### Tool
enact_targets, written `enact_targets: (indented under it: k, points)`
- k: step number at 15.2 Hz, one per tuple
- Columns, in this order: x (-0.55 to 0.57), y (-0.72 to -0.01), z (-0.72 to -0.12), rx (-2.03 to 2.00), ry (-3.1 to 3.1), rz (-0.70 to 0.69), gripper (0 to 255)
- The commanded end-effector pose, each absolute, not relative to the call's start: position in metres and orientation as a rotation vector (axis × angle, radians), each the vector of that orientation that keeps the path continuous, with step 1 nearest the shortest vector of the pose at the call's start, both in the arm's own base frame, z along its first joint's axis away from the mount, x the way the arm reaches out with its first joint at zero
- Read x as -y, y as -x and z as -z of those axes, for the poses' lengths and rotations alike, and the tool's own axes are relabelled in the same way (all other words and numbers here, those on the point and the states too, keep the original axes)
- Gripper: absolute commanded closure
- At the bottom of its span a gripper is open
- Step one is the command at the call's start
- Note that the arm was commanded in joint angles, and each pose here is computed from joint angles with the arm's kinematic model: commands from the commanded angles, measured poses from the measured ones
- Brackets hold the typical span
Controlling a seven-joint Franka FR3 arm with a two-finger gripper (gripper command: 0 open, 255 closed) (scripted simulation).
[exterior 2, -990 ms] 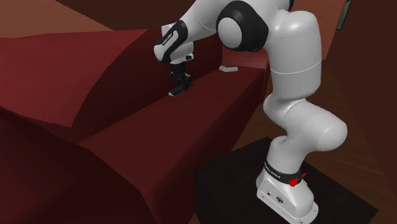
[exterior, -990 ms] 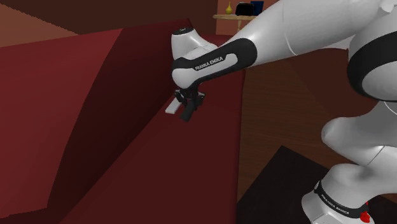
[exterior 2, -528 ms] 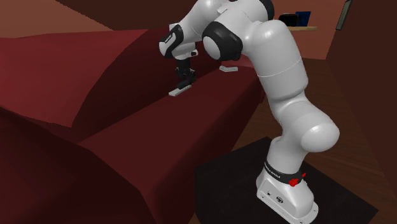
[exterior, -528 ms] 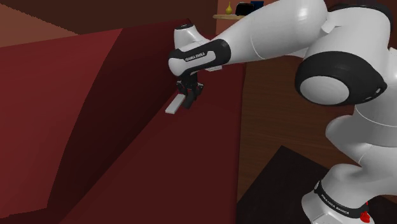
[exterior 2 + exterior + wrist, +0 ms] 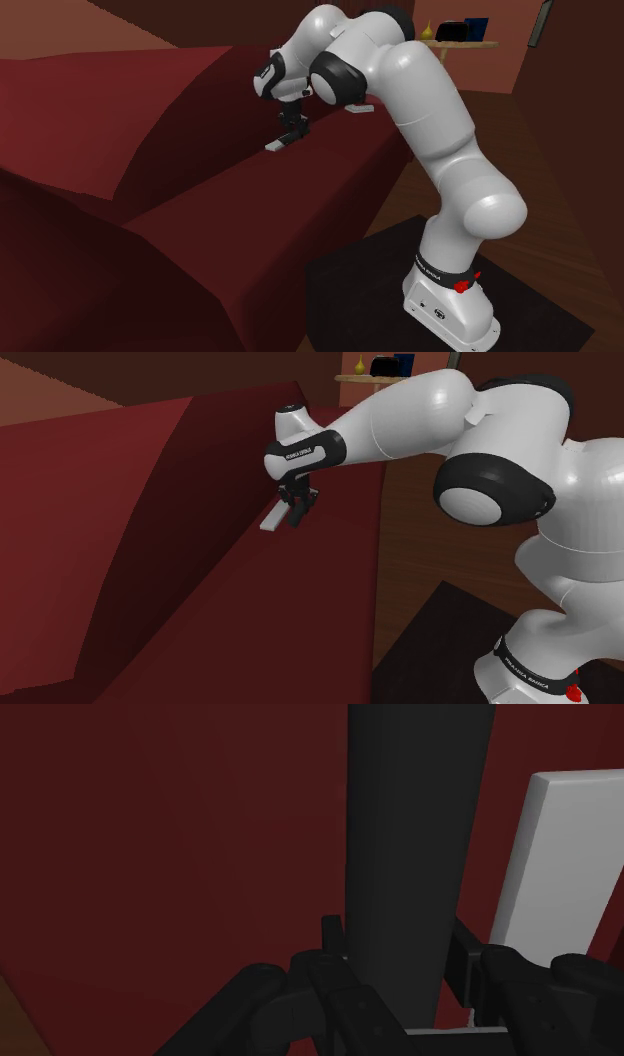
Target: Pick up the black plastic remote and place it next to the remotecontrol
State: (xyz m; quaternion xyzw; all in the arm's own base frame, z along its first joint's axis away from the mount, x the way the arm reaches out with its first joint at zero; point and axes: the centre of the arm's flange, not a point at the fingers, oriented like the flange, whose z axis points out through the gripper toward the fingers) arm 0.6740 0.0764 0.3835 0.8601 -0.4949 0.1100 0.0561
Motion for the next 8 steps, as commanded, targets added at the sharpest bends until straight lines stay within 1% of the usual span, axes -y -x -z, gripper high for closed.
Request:
enact_targets:
  k: [1,8]
  points:
    - [-0.077,-0.673,-0.373,1.502,-2.61,-0.334,255]
    - [-0.077,-0.673,-0.336,1.502,-2.61,-0.334,255]
